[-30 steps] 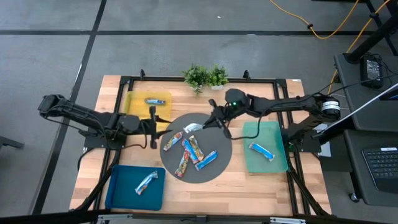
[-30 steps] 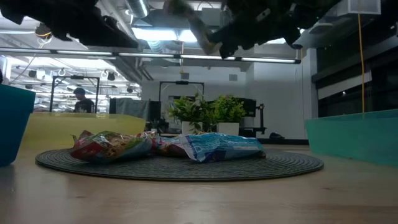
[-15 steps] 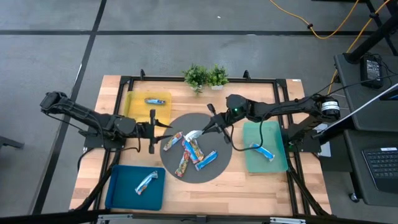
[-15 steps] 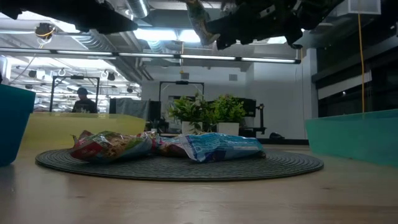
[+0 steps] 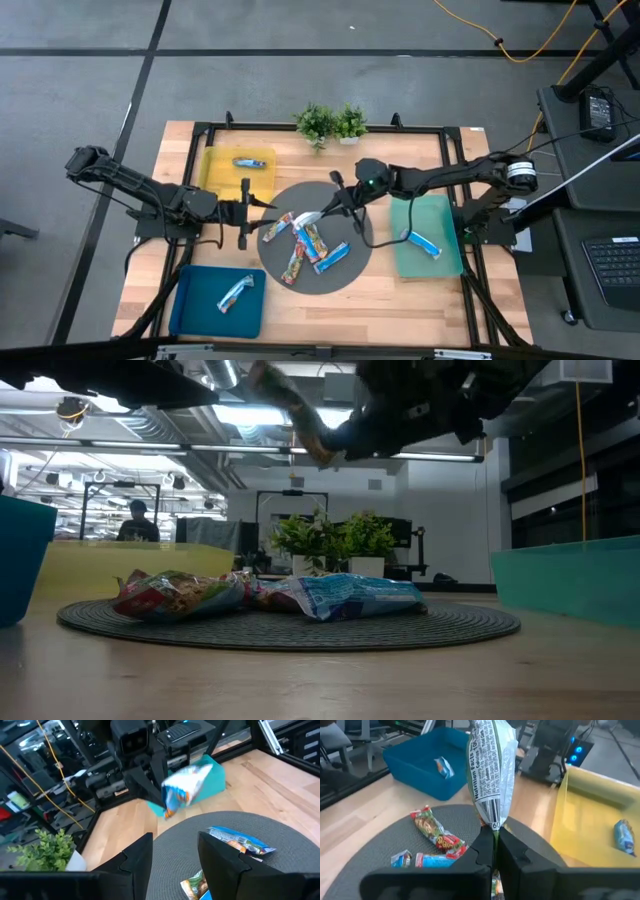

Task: Pick and place Granola Bars by type
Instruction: Put the yellow granola bar into the blue bin

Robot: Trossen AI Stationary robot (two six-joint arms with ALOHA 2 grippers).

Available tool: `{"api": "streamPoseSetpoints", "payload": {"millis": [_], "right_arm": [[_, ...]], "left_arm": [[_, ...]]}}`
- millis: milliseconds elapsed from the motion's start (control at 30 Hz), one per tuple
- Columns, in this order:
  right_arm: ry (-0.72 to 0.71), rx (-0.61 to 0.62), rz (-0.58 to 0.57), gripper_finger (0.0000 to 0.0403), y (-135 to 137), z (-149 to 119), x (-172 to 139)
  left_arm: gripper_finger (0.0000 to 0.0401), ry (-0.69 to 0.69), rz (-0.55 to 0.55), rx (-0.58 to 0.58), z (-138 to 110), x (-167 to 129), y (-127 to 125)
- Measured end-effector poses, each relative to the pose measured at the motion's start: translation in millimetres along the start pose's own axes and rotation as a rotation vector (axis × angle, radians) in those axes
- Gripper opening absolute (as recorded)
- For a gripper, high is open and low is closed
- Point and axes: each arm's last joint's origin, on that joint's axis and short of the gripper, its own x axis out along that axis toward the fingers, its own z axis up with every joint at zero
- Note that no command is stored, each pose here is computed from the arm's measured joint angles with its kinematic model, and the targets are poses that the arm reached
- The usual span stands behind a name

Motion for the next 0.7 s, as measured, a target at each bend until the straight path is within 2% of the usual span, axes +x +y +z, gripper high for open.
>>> {"api": "streamPoseSetpoints", "payload": {"millis": [167,700], "right_arm": [[0.010,-0.028,0.004,0.0014,-0.9,-7.9,7.4],[-0.062,-0.067,-0.024,0.0016,-4.0,-1.7,8.6]], "left_arm": [[0.0150,-0.004,-0.013,0.045,0.1,0.1,-0.4],[0.0156,0.053,-0.051,0.074,-6.9,6.4,-6.0]]}}
